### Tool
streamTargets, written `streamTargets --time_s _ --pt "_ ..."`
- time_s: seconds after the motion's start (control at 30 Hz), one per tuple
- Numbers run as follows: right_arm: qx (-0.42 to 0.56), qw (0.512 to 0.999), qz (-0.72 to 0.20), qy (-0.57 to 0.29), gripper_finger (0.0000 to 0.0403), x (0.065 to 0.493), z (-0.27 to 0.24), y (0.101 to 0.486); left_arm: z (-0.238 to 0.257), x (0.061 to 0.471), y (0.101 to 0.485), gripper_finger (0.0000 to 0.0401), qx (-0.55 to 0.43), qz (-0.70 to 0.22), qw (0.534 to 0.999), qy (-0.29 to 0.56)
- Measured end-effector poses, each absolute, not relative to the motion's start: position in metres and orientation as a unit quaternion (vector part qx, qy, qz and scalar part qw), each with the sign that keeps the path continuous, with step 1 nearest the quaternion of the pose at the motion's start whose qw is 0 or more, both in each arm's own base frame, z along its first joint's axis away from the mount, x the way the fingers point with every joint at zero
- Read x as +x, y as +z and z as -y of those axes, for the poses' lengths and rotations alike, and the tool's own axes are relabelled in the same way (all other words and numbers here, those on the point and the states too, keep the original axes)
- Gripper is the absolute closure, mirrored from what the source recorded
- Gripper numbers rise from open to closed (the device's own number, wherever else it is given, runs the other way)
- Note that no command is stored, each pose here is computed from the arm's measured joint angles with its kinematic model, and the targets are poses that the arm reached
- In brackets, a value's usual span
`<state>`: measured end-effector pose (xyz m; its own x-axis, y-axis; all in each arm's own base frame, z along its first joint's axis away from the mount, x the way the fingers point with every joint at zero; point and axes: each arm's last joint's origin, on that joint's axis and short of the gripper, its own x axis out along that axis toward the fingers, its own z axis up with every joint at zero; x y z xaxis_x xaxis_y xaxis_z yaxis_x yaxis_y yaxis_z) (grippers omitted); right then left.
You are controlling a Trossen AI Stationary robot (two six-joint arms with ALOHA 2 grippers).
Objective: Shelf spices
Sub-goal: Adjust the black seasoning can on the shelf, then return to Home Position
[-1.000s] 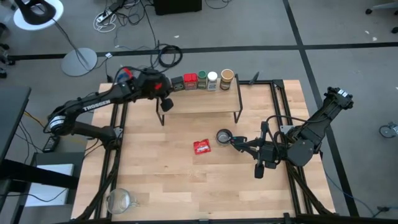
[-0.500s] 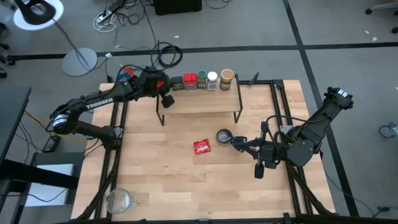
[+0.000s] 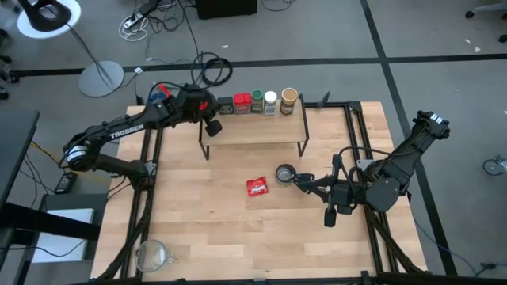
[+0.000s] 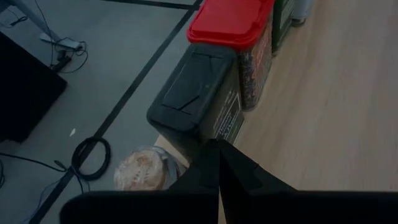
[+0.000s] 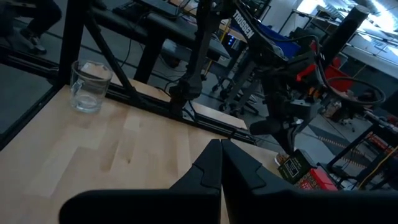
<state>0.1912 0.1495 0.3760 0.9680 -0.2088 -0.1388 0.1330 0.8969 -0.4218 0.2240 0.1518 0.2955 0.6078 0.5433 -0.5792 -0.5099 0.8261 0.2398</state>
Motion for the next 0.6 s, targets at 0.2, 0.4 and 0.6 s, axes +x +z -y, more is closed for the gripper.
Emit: streamTargets --time_s 0.2,0.4,0.6 --pt "-0.209 0.970 -0.091 -0.089 0.0402 0.191 -0.149 0.376 -0.141 0.224 0.302 0.0397 0.030 -0.318 0.909 0.268" --pt "-0.208 0.969 -0.093 -0.092 0.0402 0.194 -0.146 0.376 -0.122 0.213 0.332 0.0397 0.042 -0.248 0.937 0.242" --pt "-0.206 0.969 -0.095 -0.098 0.0402 0.198 -0.141 0.376 -0.093 0.180 0.385 0.0397 0.054 -0.138 0.968 0.202"
